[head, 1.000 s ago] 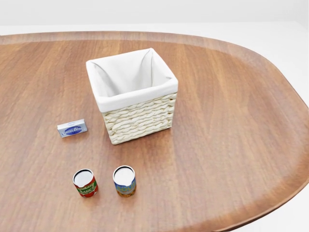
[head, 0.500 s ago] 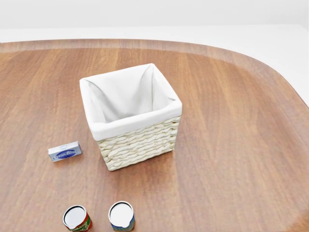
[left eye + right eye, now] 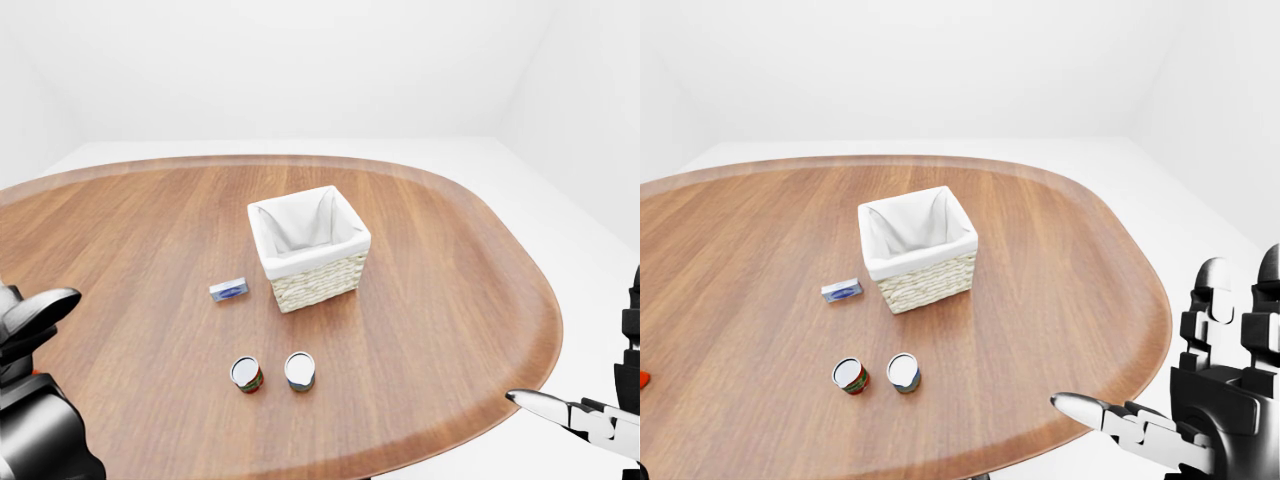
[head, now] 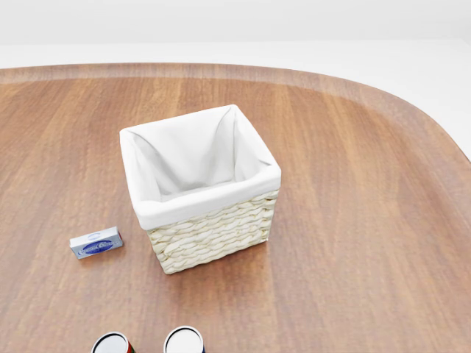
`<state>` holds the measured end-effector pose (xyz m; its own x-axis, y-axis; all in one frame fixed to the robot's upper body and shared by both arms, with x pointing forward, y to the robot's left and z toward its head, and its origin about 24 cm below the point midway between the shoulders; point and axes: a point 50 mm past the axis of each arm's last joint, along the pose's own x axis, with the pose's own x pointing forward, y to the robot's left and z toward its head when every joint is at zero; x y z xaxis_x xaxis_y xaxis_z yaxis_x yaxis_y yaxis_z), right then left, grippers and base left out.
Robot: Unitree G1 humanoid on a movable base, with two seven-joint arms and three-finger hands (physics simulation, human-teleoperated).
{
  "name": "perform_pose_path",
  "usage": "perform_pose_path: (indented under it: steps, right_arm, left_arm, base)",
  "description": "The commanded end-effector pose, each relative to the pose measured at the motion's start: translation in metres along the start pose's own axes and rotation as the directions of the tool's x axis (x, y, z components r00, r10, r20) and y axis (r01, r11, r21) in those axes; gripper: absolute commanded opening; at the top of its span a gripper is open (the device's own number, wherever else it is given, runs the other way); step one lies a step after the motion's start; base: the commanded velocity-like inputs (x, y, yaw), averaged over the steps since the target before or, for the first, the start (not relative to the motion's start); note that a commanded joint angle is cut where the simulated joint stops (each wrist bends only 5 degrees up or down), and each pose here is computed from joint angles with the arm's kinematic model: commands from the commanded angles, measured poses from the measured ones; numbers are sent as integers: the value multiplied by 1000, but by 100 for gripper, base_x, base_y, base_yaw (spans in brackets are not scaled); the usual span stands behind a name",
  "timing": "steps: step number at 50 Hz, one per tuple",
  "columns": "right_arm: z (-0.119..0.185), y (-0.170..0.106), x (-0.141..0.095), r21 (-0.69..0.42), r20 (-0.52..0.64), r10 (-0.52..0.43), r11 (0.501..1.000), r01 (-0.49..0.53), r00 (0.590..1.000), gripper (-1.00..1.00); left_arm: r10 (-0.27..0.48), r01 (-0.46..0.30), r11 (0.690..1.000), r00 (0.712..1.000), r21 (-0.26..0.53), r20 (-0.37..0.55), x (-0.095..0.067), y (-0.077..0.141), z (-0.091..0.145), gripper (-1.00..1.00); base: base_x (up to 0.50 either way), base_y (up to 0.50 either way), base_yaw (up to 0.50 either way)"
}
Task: Pick up the tomato sauce, and put it in the basket.
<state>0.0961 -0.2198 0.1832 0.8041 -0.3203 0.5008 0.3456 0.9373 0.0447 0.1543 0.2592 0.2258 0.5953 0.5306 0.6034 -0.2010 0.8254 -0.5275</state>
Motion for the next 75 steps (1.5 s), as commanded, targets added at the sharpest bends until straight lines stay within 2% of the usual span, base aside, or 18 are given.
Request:
perform_pose_path:
  steps: [1,7,9,12,14,17,21,22,24,25,29,31,37,46,48,60,68,75]
  right_arm:
    - [0,1,0,1,3,0,1000,0,1000,100]
    - [0,1,0,0,2,2,1000,-2,1000,100]
    - [0,1,1,0,5,2,1000,-2,1000,100]
    - [0,2,1,0,5,4,1000,-4,1000,100]
    - [0,2,0,1,3,4,1000,-4,1000,100]
    - [0,2,0,1,5,4,1000,-4,1000,100]
    - [0,2,1,1,9,5,1000,-5,1000,100]
    - [0,3,0,1,9,6,1000,-6,1000,100]
    - [-1,3,0,0,7,6,1000,-6,1000,100]
    - [-1,3,0,-1,8,7,1000,-7,1000,100]
    - [0,2,0,0,7,6,1000,-6,1000,100]
    - [0,3,0,0,11,5,1000,-5,1000,100]
    - [-1,3,0,0,11,6,1000,-6,1000,100]
    - [0,3,0,0,12,6,1000,-6,1000,100]
    - [0,4,1,0,16,6,1000,-6,1000,100]
    - [0,3,1,1,14,7,1000,-7,1000,100]
    - [-1,2,0,-1,3,9,1000,-9,1000,100]
    - [0,2,0,-1,4,8,1000,-8,1000,100]
  left_arm:
    - [-85,86,996,994,-12,67,-11,-13,18,100]
    - [-232,229,969,972,88,35,-26,-20,34,100]
    - [-230,238,950,971,200,-61,-31,-18,29,100]
    - [-317,394,841,914,371,-251,-52,-22,11,100]
    - [-369,433,789,901,436,-227,-61,-29,5,100]
    - [-537,523,653,830,548,-152,-71,-62,-10,100]
    - [-476,558,533,820,636,-319,-73,-50,-49,100]
    - [-466,551,464,818,694,-338,-74,-47,-57,100]
    - [-457,571,435,806,696,-376,-77,-45,-64,100]
    - [-430,599,379,789,705,-439,-82,-39,-77,100]
    - [-378,643,277,756,714,-535,-91,-28,-95,100]
    - [-387,649,298,752,700,-533,-91,-30,-92,100]
    - [-343,690,189,713,699,-611,-100,-19,-102,100]
    - [-297,726,112,676,678,-675,-110,-9,-107,100]
    - [-318,746,155,658,648,-682,-111,-13,-104,100]
    - [-259,794,65,598,604,-759,-126,-1,-113,100]
    - [-233,780,22,613,626,-755,-125,4,-119,100]
    - [-201,767,-54,619,640,-759,-129,13,-137,100]
  base:
    - [0,0,0]
    - [0,0,0]
    - [0,0,0]
    - [0,0,0]
    - [0,0,0]
    - [0,0,0]
    - [0,0,0]
    - [0,0,0]
    - [0,0,0]
    - [0,0,0]
    - [0,0,0]
    - [0,0,0]
    - [0,0,0]
    - [0,0,0]
    - [0,0,0]
    - [0,0,0]
    - [0,0,0]
    - [0,0,0]
